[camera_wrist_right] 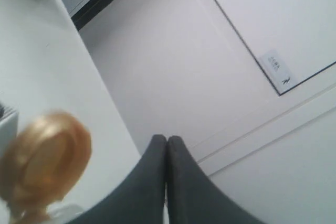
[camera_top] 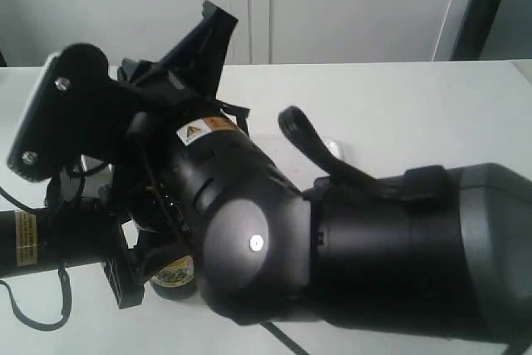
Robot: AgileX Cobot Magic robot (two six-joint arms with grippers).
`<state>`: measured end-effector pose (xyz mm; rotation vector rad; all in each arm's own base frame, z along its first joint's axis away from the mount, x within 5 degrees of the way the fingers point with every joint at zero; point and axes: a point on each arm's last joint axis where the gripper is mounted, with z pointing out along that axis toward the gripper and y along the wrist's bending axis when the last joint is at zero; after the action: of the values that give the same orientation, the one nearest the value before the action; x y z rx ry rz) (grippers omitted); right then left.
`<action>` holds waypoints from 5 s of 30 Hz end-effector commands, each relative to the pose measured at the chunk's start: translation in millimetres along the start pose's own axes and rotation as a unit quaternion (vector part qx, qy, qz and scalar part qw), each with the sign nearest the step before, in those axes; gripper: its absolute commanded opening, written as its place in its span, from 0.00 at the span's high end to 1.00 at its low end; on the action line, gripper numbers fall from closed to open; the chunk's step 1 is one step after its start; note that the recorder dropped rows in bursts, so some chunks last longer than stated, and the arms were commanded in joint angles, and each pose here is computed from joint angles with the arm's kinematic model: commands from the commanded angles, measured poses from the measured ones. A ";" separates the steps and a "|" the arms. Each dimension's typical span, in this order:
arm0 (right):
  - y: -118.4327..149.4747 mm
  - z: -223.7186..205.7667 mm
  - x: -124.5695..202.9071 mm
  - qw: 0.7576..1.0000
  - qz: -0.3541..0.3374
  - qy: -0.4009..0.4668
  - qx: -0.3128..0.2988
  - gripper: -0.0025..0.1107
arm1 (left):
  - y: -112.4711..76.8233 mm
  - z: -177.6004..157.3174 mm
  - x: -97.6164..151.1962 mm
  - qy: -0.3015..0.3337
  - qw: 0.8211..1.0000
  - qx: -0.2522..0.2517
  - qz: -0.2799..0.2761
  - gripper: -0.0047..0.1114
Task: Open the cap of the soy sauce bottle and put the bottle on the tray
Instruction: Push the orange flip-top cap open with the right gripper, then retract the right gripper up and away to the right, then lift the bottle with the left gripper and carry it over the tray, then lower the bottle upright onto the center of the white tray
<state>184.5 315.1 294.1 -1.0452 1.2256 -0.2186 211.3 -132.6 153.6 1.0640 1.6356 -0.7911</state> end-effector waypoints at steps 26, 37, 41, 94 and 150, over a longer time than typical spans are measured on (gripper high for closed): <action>-83.5 -7.6 30.8 0.925 0.175 -0.017 -0.338 0.98 | -1.2 -0.1 0.6 0.007 1.000 0.004 0.010 0.96; -116.7 -15.8 118.1 0.890 0.173 0.290 -0.307 0.98 | -1.2 -0.1 0.6 0.008 1.000 0.004 0.009 0.96; -128.3 -19.9 136.7 0.873 0.203 0.357 -0.263 0.98 | -1.1 -0.1 0.6 0.007 1.000 0.004 0.007 0.96; -175.8 -22.6 192.2 0.842 0.344 0.400 -0.111 0.98 | 39.4 -12.3 -109.0 -0.184 0.977 -0.105 0.006 0.96; -165.0 -13.7 205.6 0.830 0.343 0.421 -0.126 0.98 | 89.0 137.2 -80.0 -0.107 0.990 -0.082 -0.028 0.96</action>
<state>313.0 86.7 281.2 -0.6554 2.4132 0.0740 354.3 -233.7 170.2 0.8375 1.6345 -0.7017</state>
